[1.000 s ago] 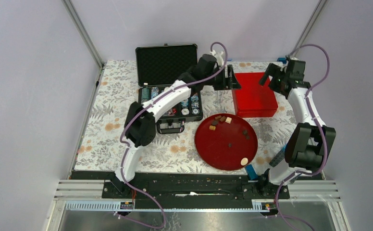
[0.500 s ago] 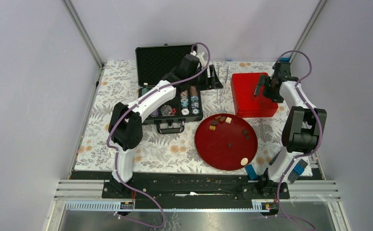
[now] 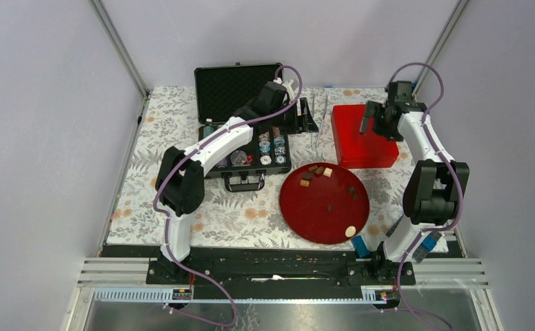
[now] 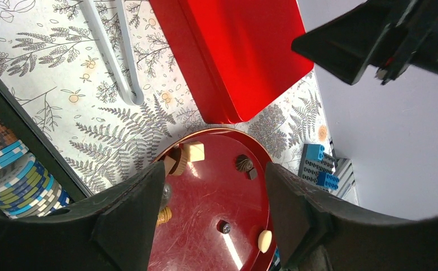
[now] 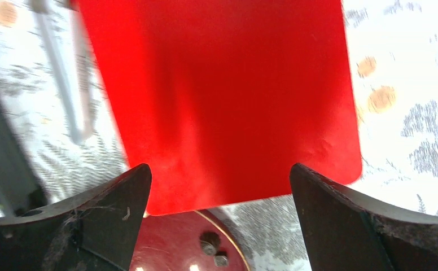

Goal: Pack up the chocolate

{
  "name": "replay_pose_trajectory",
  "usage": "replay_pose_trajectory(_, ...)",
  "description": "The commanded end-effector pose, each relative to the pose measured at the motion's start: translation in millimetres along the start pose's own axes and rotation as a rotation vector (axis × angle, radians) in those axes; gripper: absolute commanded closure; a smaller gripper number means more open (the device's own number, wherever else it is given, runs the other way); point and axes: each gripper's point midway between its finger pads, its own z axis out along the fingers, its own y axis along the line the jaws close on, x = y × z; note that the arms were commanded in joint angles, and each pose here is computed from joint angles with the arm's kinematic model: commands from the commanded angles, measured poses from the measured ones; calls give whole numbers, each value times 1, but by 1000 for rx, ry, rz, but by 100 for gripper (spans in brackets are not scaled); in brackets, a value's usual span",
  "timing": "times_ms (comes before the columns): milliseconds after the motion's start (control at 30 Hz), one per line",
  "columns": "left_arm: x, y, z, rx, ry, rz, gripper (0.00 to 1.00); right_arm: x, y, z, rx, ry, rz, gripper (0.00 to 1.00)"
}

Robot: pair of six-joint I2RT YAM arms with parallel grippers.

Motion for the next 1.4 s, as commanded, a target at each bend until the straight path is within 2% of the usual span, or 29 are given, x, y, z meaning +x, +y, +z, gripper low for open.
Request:
replay_pose_trajectory(0,-27,-27,-29,48,-91,55,32,-33,37,-23,-76,-83,-31,0)
replay_pose_trajectory(100,-26,-24,-30,38,-90,55,31,-15,34,-5,-66,-20,-33,0)
replay_pose_trajectory(200,-22,-20,-30,29,-81,50,31,20,41,8,-72,60,-60,0)
replay_pose_trajectory(400,-17,-16,-31,24,-67,49,31,71,28,12,-38,138,-77,1)
replay_pose_trajectory(533,-17,-17,-34,24,-70,49,31,56,30,-1,-46,88,-75,0)
replay_pose_trajectory(733,-18,-18,-38,22,-76,49,31,-10,45,-26,-69,-59,-66,0)
replay_pose_trajectory(833,-16,-18,-39,20,-75,50,31,-36,50,-21,-57,-90,-64,0)
replay_pose_trajectory(967,-15,-14,-40,10,-76,50,31,-50,57,8,-59,-55,-60,0)
replay_pose_trajectory(1100,-12,-12,-40,8,-67,47,30,-33,56,29,-51,24,-58,0)
replay_pose_trajectory(1367,-3,-7,-39,7,-47,42,30,43,24,21,22,94,-68,0)
